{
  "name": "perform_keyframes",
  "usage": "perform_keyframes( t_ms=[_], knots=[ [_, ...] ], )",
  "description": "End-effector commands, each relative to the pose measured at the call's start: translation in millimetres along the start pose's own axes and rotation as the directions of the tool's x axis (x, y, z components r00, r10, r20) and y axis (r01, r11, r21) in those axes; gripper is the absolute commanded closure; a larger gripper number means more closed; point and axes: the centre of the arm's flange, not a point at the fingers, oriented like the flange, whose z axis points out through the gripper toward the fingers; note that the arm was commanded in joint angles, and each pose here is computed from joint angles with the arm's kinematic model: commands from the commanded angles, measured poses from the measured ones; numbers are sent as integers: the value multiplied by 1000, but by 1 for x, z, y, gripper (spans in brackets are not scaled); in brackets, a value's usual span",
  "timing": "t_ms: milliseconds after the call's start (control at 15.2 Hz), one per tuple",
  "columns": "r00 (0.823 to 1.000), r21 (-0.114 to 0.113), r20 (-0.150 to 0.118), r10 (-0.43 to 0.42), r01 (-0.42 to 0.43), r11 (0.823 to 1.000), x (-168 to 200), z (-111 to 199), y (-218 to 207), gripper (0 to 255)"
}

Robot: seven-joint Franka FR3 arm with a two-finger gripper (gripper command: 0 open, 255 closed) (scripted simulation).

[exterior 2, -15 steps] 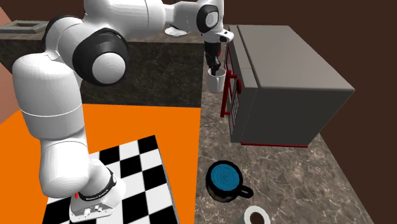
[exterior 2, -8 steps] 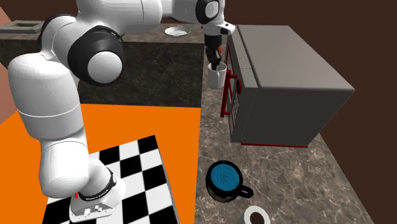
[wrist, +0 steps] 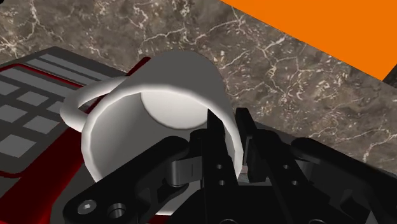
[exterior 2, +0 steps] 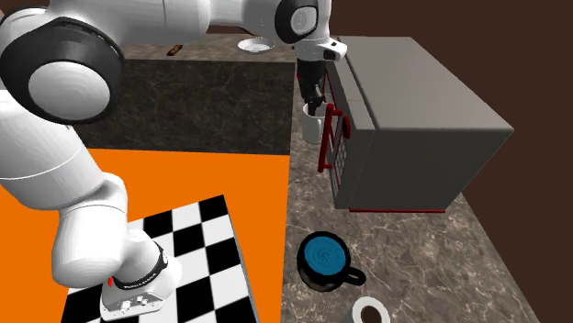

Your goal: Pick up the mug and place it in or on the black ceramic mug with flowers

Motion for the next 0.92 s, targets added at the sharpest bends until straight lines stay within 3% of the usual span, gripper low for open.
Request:
perform_keyframes(
  t_ms=[0,858],
  knots=[
    [1000,-1,-1,3,-3,1000,-9,0,31,255],
    [1000,-1,-1,3,-3,1000,-60,-3,195,255]
  ],
)
